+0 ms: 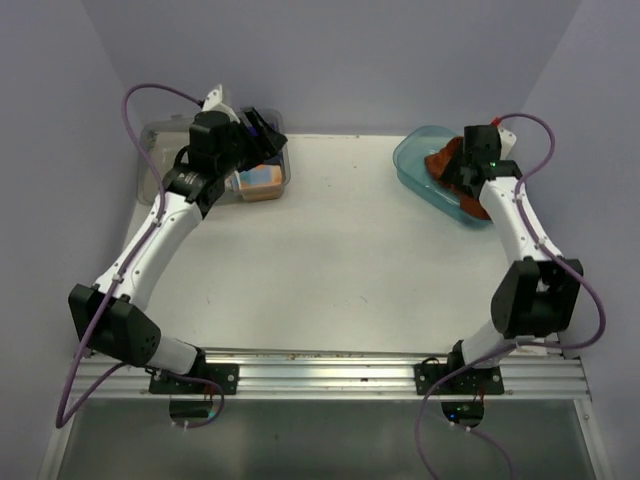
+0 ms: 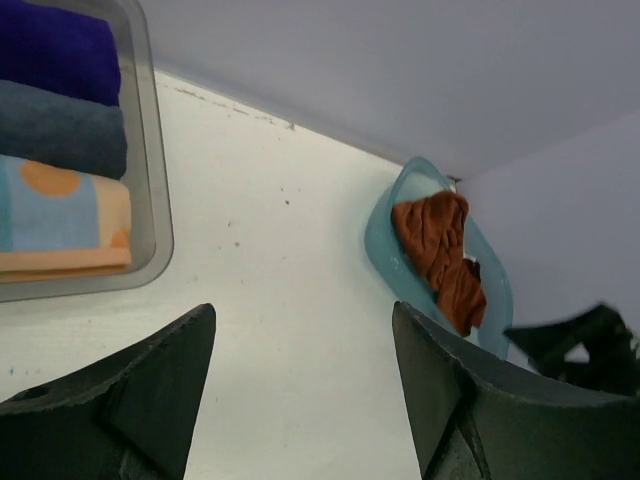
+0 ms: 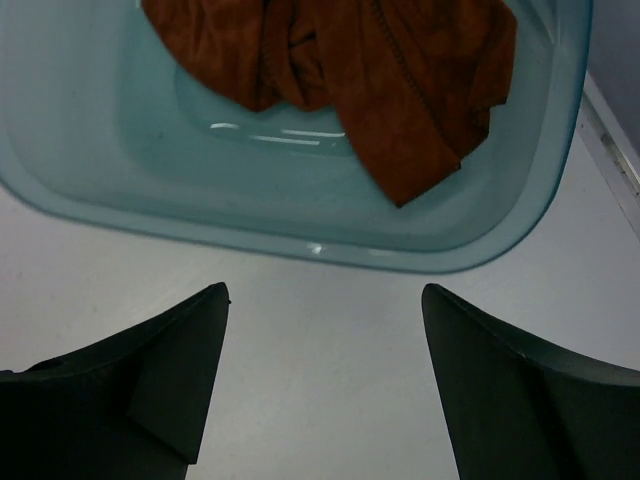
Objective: Roll the towels
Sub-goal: Grab a towel with the right arm
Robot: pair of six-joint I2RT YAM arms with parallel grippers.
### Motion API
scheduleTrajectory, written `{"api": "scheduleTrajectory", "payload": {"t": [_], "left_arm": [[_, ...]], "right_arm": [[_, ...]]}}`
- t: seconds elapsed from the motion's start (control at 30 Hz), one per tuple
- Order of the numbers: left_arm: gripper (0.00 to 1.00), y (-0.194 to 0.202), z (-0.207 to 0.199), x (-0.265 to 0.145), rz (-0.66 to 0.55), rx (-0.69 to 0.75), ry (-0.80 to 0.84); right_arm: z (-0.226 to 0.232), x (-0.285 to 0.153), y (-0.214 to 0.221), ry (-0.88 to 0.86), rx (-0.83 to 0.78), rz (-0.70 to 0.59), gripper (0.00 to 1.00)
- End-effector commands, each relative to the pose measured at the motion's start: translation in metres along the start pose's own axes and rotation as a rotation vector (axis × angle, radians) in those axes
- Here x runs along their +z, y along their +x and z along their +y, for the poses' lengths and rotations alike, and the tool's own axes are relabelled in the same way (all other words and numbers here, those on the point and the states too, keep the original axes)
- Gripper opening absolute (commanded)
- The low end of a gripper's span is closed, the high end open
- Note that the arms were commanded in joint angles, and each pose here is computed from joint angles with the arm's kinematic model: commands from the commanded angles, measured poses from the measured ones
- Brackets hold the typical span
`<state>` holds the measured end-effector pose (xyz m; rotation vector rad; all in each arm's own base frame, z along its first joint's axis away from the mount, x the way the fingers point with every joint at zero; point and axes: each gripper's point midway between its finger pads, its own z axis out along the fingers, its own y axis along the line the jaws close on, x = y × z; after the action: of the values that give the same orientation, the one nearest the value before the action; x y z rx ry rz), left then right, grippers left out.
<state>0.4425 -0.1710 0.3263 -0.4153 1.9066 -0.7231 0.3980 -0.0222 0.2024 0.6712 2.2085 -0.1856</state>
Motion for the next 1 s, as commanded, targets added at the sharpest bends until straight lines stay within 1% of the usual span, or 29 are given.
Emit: {"api": "scheduleTrajectory", "payload": {"t": [0.0, 0.07, 0.1, 0.17, 0.23, 0.27, 0.33, 0.43, 0.53, 0.57, 0.63, 0.73, 0.77, 0.87, 0.9, 0.97], "left_arm": [[0.75, 0.038, 0.008, -0.026, 0.106, 0.194, -0.007], [0.75, 0.045, 0.016, -0.042, 0.142, 0.224, -0.037], [0.75, 0.046, 0.021, -0.047, 0.15, 0.248, -0.054], [0.76, 0.048, 0.025, -0.063, 0.164, 0.27, -0.065], [0.76, 0.056, 0.026, -0.079, 0.184, 0.289, -0.037], [0.76, 0.059, 0.027, -0.083, 0.194, 0.288, -0.031], [0.76, 0.068, 0.028, -0.094, 0.219, 0.285, -0.009], [0.76, 0.08, 0.033, -0.103, 0.265, 0.282, -0.003], [0.76, 0.089, 0.038, -0.112, 0.287, 0.288, -0.001], [0.76, 0.091, 0.04, -0.113, 0.295, 0.288, -0.005], [0.76, 0.095, 0.044, -0.115, 0.304, 0.286, -0.011], [0.76, 0.1, 0.048, -0.118, 0.312, 0.28, -0.018], [0.76, 0.099, 0.047, -0.118, 0.31, 0.278, -0.017], [0.76, 0.098, 0.046, -0.119, 0.303, 0.273, -0.014], [0.76, 0.097, 0.045, -0.119, 0.301, 0.273, -0.009], [0.76, 0.099, 0.044, -0.115, 0.309, 0.271, 0.0]], "right_arm": [[-0.016, 0.046, -0.038, 0.048, 0.058, 0.004, 0.81], [-0.027, 0.071, -0.052, 0.062, 0.081, 0.0, 0.77], [-0.03, 0.095, -0.053, 0.083, 0.066, 0.041, 0.76], [-0.032, 0.117, -0.053, 0.093, 0.065, 0.083, 0.75], [-0.028, 0.146, -0.048, 0.066, 0.098, 0.147, 0.73], [-0.023, 0.153, -0.052, 0.041, 0.112, 0.146, 0.72], [-0.013, 0.172, -0.043, -0.004, 0.119, 0.17, 0.72], [-0.007, 0.19, -0.036, -0.012, 0.141, 0.178, 0.72], [-0.006, 0.204, -0.032, -0.003, 0.157, 0.194, 0.72], [-0.009, 0.216, -0.019, 0.023, 0.152, 0.221, 0.66], [-0.009, 0.223, -0.018, 0.034, 0.165, 0.225, 0.58], [-0.007, 0.223, -0.019, 0.031, 0.174, 0.226, 0.23], [-0.007, 0.219, -0.023, 0.032, 0.177, 0.22, 0.0], [-0.003, 0.181, -0.062, -0.011, 0.213, 0.104, 0.0], [-0.004, 0.155, -0.076, -0.039, 0.228, 0.055, 0.0], [0.0, 0.125, -0.102, -0.09, 0.245, -0.028, 0.0]]}}
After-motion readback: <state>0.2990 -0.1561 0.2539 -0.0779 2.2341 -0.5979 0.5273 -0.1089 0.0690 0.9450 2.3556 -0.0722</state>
